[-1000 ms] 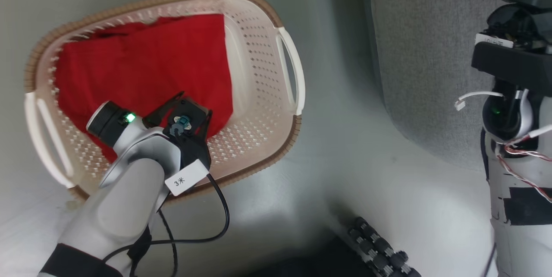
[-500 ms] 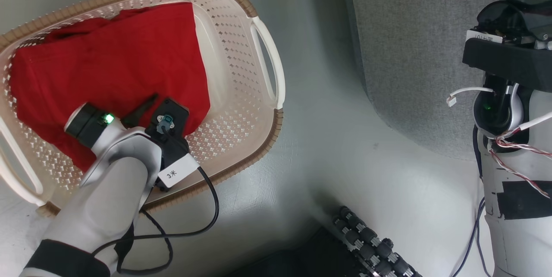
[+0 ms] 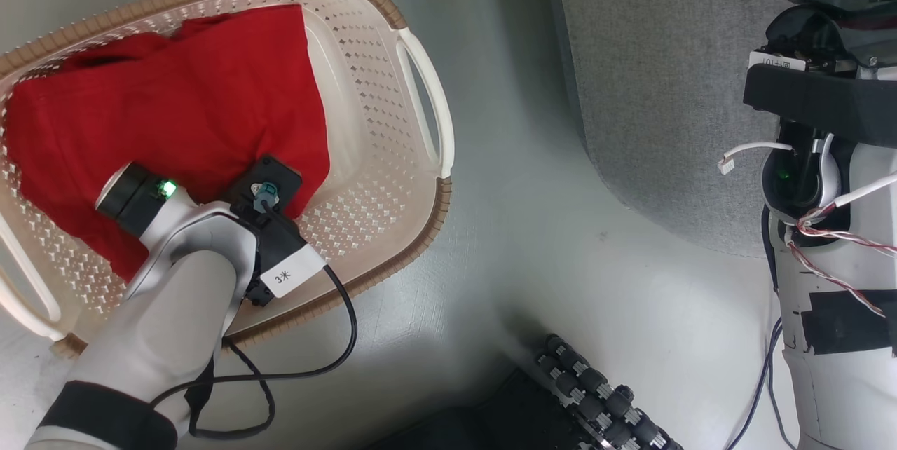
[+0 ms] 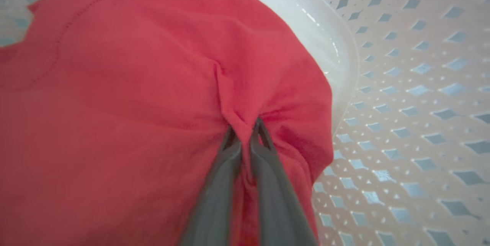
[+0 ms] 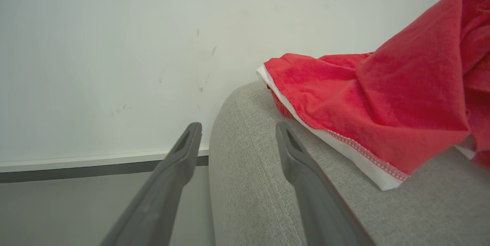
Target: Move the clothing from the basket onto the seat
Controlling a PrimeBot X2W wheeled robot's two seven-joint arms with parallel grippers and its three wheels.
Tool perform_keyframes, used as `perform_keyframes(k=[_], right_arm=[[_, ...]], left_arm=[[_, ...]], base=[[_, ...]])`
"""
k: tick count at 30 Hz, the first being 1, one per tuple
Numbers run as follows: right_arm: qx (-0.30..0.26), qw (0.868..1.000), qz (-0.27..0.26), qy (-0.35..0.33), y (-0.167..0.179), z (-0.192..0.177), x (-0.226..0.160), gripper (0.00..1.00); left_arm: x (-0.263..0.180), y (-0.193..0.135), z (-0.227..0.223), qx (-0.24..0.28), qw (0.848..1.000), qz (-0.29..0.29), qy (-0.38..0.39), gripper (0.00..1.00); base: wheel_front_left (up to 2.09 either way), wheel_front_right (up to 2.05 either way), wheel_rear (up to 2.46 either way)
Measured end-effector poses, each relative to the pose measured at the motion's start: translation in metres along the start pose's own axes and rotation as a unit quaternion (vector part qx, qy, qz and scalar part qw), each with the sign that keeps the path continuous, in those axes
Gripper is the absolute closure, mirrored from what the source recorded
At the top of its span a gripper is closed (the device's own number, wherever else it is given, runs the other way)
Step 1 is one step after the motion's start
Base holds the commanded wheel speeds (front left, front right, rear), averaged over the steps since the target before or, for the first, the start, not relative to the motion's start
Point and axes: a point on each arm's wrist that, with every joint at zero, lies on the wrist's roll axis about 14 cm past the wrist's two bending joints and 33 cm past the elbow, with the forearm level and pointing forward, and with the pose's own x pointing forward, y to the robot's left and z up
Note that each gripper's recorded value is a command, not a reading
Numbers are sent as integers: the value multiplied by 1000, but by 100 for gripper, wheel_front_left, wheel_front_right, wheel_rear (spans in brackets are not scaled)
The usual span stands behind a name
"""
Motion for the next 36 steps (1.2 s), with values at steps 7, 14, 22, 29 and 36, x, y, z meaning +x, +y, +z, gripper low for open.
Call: perform_keyframes(k=[7,14,22,29,36], right_arm=[[4,1000,-8,12,-4,-5,-2,0],[9,1000,-4,11,-2,2,-3,0],[8,1000,10,18,4,5,-8,0],[18,999,34,16,18,18,-15,0],[37,998,52,10,33,34,-24,0]], left_arm=[[-1,-2,21,2,999,0,-36,100],[-13,-12,58,-12,996,-3,-94,100],[-39,-11,103,-40,984,10,-172,100],[-83,1,140,-55,969,34,-239,100],[-130,10,171,-45,954,58,-289,100]], base=[[0,0,0],[0,0,0],[0,0,0],[0,0,0],[0,0,0]])
